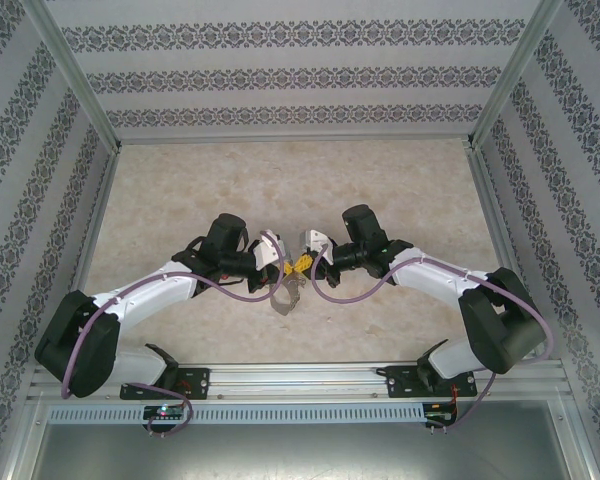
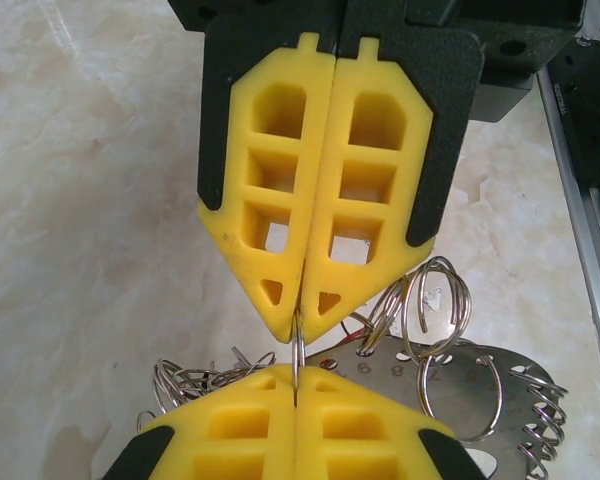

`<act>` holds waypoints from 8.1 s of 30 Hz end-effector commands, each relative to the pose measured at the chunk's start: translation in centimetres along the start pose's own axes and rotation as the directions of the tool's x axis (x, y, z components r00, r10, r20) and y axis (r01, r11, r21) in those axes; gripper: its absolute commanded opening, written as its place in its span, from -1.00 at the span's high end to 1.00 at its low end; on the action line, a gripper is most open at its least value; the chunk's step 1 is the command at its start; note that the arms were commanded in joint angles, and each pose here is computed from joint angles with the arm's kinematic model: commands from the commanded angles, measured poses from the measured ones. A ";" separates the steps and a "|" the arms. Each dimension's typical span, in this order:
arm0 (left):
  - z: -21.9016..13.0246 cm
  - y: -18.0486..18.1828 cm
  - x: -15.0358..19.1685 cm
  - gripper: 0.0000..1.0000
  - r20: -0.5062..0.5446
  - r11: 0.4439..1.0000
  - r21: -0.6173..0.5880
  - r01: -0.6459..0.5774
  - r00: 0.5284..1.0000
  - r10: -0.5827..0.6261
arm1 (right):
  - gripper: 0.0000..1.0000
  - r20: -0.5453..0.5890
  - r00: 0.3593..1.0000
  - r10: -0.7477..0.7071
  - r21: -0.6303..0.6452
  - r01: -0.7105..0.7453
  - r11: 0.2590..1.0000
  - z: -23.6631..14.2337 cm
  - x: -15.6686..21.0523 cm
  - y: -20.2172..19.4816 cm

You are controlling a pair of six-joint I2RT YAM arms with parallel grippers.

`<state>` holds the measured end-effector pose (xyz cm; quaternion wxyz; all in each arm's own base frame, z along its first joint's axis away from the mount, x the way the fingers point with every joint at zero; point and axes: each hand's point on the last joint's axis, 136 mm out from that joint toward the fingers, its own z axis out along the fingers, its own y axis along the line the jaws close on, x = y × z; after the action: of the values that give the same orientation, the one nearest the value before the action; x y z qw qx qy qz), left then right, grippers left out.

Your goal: Put the keys on the keyring

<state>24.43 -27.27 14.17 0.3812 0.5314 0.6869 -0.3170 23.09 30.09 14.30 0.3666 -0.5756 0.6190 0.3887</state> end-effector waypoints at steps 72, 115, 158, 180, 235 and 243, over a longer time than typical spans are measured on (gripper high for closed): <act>-11.9 27.8 -3.7 1.00 0.166 0.811 -0.523 0.262 0.965 -0.204 | 0.47 -0.215 0.855 0.472 0.361 -0.379 0.852 25.5 -0.9 -7.5; -14.8 18.5 -3.1 1.00 0.089 0.756 -0.615 0.225 0.972 -0.217 | 0.79 -0.059 0.680 0.731 0.428 -0.645 0.634 11.3 3.0 -5.8; -19.4 19.8 0.3 1.00 0.126 0.578 -0.760 0.297 0.940 -0.317 | 0.56 -0.081 0.431 0.899 0.601 -0.698 0.389 13.7 7.6 -6.0; -17.1 17.6 -1.3 1.00 0.127 0.724 -0.634 0.271 0.960 -0.249 | 1.00 -0.181 0.490 0.853 0.736 -0.508 0.448 7.5 10.9 -5.2; -8.7 11.1 0.4 1.00 -0.036 0.899 -0.385 0.209 0.970 -0.241 | 0.71 -0.097 0.343 0.934 0.670 -0.672 0.316 2.1 11.4 -5.1; -8.7 11.0 0.5 1.00 -0.040 0.900 -0.381 0.212 0.969 -0.245 | 0.81 -0.090 0.348 0.933 0.671 -0.671 0.315 2.0 11.3 -5.1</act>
<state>33.89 -16.44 17.43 0.4039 0.3627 0.8175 -0.1922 27.30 26.93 1.99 0.0811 -0.1220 0.9716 0.1859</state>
